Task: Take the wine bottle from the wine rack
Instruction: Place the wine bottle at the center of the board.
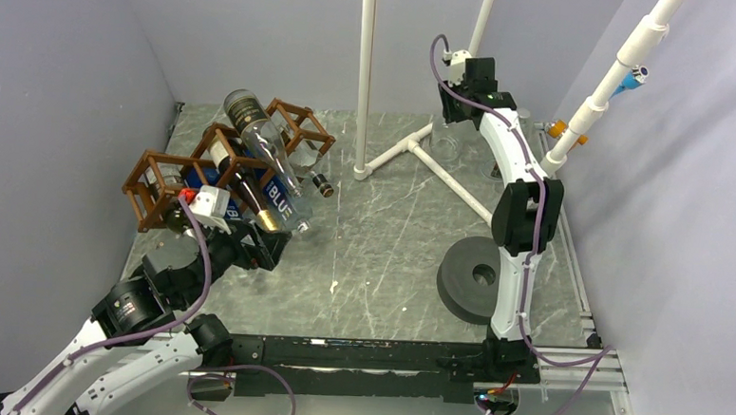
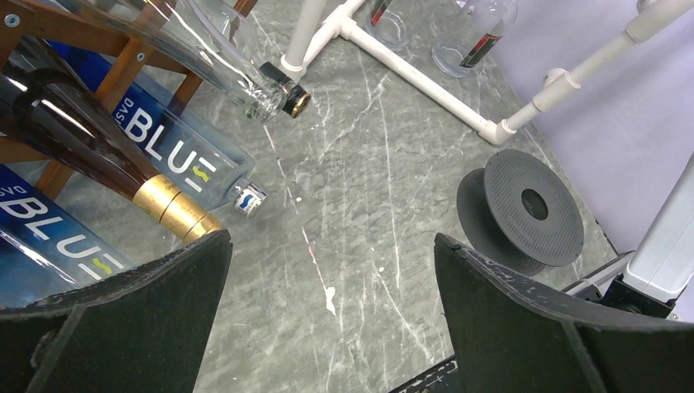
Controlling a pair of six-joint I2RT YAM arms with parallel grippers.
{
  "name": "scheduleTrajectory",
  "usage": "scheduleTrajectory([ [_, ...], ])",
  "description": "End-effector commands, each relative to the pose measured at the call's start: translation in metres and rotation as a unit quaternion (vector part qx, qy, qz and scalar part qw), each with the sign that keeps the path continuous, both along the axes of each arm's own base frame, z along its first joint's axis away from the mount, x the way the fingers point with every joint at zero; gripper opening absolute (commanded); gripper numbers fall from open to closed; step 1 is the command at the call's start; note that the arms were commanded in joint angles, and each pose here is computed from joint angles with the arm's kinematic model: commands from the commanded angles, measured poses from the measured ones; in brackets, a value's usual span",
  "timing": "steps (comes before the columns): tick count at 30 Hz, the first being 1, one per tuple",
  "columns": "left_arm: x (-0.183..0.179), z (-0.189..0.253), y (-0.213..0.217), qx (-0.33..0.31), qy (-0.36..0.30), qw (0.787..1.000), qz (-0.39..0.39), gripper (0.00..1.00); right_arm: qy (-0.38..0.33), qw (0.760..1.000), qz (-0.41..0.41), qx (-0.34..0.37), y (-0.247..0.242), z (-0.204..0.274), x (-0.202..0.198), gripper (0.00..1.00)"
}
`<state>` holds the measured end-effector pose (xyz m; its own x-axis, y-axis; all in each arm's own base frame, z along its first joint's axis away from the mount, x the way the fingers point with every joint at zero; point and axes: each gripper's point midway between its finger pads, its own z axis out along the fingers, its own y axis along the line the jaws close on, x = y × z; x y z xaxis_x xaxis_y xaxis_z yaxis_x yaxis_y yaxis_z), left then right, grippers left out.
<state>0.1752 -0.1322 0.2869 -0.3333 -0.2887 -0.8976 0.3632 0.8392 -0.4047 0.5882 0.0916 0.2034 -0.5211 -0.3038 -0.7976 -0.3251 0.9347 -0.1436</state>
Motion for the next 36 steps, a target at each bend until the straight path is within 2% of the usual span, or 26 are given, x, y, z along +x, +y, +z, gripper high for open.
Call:
scheduleTrajectory([
  [1, 0.004, 0.014, 0.003, -0.003, -0.016, 1.0, 0.011, 0.99, -0.177, 0.983, -0.041, 0.037, -0.007, 0.117, 0.033, 0.0],
  [5, 0.006, 0.014, 0.003, 0.0, -0.017, 1.0, 0.013, 1.0, -0.172, 0.983, -0.05, 0.046, -0.01, 0.111, 0.036, 0.02],
  [20, 0.006, 0.016, 0.001, 0.003, -0.018, 1.0, 0.01, 1.0, -0.148, 0.987, -0.041, 0.05, -0.011, 0.092, 0.035, 0.57],
  [23, 0.006, 0.018, 0.001, 0.001, -0.019, 1.0, 0.008, 1.0, -0.149, 0.987, -0.04, 0.047, -0.011, 0.094, 0.033, 0.65],
  [30, 0.004, 0.019, 0.001, -0.004, -0.019, 1.0, 0.007, 1.0, -0.162, 0.985, -0.033, 0.041, -0.013, 0.112, 0.024, 0.75],
  [36, 0.002, 0.017, 0.002, -0.012, -0.021, 1.0, 0.005, 1.0, -0.177, 0.983, -0.024, 0.04, -0.013, 0.135, 0.01, 0.77],
])
